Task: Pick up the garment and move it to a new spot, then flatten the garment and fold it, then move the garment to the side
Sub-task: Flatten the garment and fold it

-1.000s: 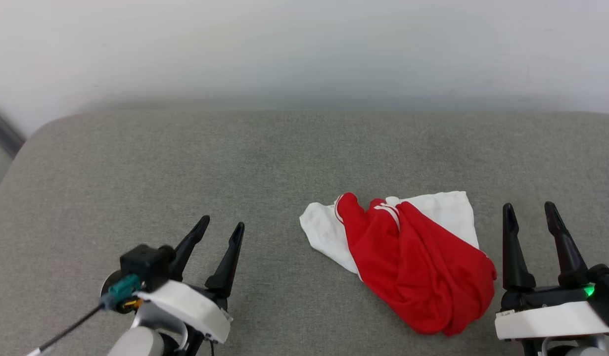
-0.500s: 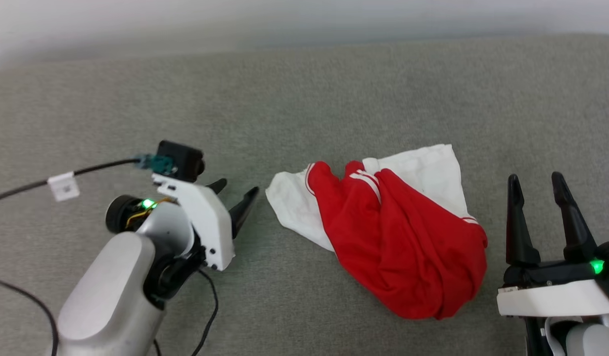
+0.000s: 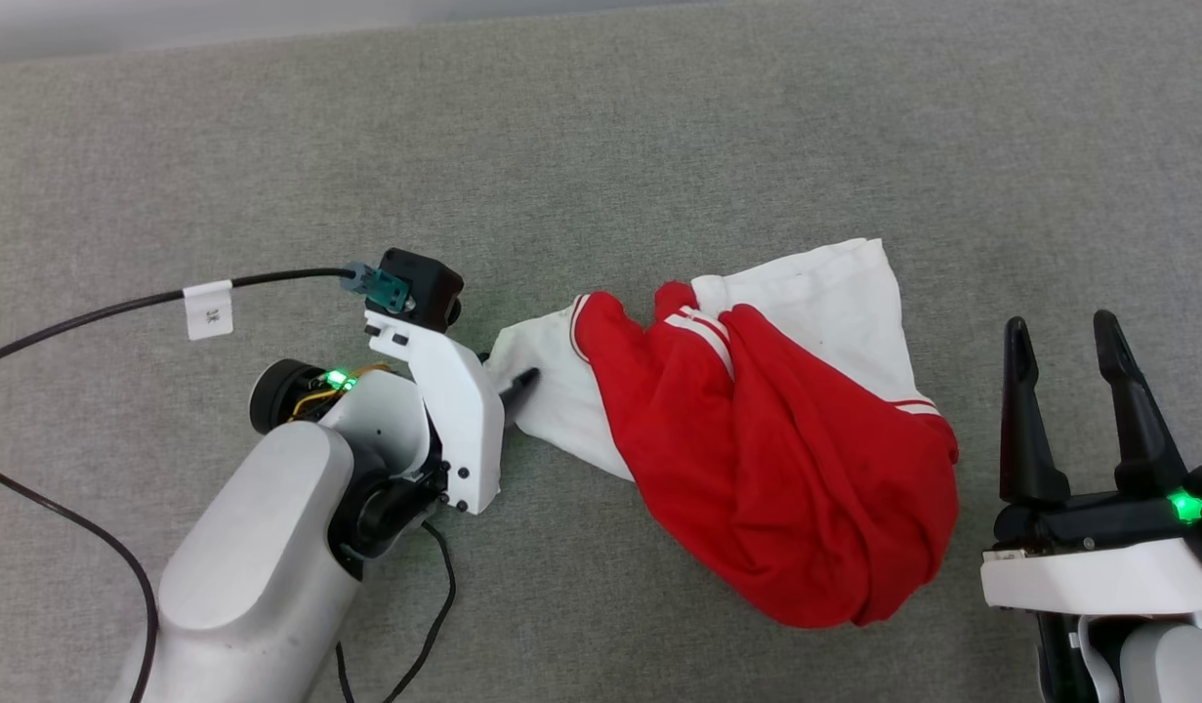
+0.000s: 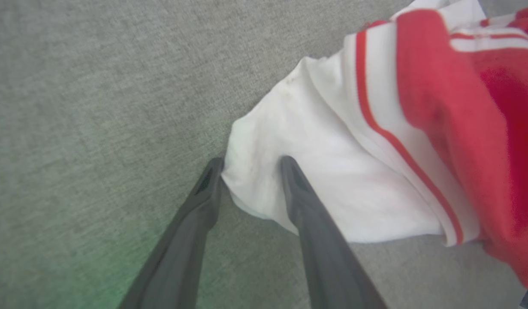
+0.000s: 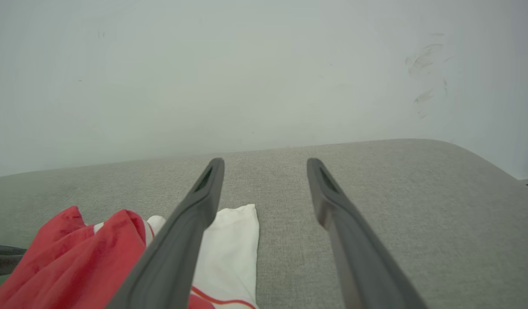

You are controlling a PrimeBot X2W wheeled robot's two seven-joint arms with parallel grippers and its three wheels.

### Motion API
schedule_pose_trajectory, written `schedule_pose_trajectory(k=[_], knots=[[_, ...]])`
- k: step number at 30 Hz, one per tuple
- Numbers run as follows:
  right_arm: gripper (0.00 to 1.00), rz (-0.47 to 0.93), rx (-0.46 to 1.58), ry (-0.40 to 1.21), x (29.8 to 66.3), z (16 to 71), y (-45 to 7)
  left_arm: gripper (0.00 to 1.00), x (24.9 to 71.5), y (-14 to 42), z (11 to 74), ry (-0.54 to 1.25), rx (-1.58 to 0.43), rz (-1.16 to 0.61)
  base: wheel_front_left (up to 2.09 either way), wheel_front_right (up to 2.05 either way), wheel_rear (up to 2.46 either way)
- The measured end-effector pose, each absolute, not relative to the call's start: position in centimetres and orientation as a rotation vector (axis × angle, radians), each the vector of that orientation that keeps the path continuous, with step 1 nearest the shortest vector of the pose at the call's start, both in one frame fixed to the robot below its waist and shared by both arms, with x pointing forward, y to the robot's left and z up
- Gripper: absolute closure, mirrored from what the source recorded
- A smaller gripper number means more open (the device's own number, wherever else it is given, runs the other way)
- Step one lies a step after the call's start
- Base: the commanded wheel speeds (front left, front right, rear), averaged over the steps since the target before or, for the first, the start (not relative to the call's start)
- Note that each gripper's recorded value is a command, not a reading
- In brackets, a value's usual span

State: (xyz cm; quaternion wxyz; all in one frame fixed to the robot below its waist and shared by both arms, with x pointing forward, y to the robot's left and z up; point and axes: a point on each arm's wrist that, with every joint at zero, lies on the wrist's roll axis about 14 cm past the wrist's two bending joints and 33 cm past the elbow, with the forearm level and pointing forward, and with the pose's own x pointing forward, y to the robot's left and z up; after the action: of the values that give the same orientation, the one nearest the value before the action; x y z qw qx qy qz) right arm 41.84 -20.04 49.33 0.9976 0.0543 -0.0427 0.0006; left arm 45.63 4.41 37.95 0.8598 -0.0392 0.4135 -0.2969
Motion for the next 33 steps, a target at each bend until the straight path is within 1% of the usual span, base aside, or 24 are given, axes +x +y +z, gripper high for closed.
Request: schedule_pose_trajectory(k=[7,12,19,25,28,31,32,33], knots=[[0.00,0.015,0.108,-0.093,42.1,49.6,-19.6,1.00,46.2,6.1,39.5,0.739,-0.143,-0.541,0.00,0.00,0.00],[0.00,0.042,0.124,-0.123,42.1,50.7,-18.7,1.00,48.1,10.0,44.1,0.517,-0.209,-0.382,0.00,0.00,0.00],[0.00,0.092,0.145,-0.144,42.2,51.5,-16.9,1.00,46.9,17.0,48.3,0.349,-0.217,-0.180,0.00,0.00,0.00],[0.00,0.125,0.154,-0.146,42.3,51.7,-15.7,1.00,43.6,23.2,48.8,0.322,-0.236,0.003,0.00,0.00,0.00],[0.00,0.135,0.157,-0.151,42.3,51.9,-15.3,1.00,41.3,25.0,47.3,0.368,-0.245,0.062,0.00,0.00,0.00],[0.00,0.146,0.160,-0.149,42.3,51.9,-14.9,1.00,38.9,25.1,44.9,0.452,-0.261,0.079,0.00,0.00,0.00],[0.00,0.150,0.161,-0.148,42.3,51.9,-14.8,0.75,38.2,24.7,44.1,0.475,-0.270,0.076,0.00,0.00,0.00],[0.00,0.153,0.162,-0.149,42.3,51.9,-14.7,0.04,37.7,24.3,43.5,0.488,-0.275,0.068,0.00,0.00,0.00]])
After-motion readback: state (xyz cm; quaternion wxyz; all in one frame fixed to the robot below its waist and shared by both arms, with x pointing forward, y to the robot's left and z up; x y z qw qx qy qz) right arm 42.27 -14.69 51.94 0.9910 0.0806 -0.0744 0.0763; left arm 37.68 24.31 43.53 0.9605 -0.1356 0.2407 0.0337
